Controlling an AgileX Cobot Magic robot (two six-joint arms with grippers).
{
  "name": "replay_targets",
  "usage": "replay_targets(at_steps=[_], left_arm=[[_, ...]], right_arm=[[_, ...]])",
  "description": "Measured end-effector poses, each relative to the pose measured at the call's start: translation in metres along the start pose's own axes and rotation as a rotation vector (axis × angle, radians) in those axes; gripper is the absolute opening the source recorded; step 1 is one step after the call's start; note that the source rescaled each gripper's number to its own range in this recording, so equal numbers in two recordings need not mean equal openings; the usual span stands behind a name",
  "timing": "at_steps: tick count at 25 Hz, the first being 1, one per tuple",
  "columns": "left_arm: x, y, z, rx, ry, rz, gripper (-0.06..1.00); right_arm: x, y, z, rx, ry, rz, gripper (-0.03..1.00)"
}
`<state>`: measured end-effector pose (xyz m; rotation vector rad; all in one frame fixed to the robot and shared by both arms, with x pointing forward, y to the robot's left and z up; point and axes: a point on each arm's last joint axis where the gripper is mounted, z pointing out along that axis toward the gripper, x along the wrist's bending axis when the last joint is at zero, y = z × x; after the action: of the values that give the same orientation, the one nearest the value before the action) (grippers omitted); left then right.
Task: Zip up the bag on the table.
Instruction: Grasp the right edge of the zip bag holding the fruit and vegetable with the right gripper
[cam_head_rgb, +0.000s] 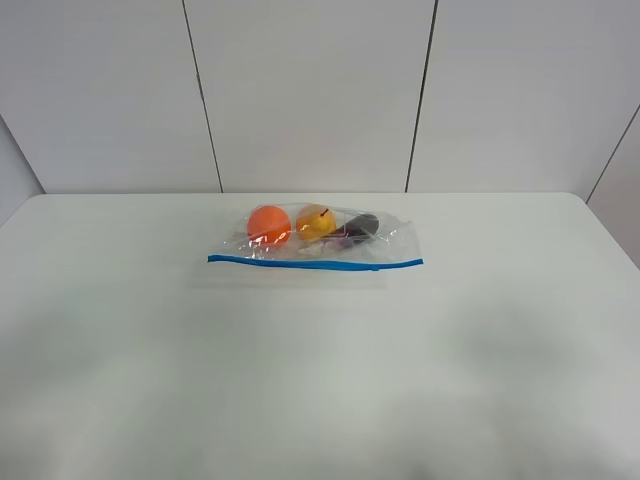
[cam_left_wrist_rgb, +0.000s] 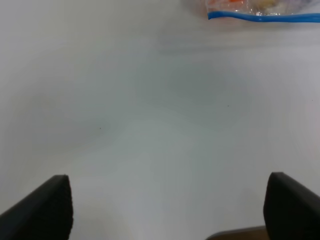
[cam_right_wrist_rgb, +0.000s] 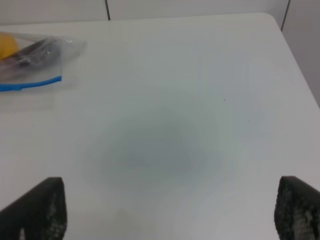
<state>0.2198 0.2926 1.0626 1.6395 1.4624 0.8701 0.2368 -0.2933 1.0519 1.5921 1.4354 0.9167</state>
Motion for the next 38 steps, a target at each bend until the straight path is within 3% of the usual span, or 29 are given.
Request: replay_targets(at_steps=[38], left_arm=[[0.0000,0.0000,0.0000,0.000,0.000,0.000,1.00]], right_arm=[[0.0005,0.0001,0.0000,-0.001,0.005,0.003,1.00]])
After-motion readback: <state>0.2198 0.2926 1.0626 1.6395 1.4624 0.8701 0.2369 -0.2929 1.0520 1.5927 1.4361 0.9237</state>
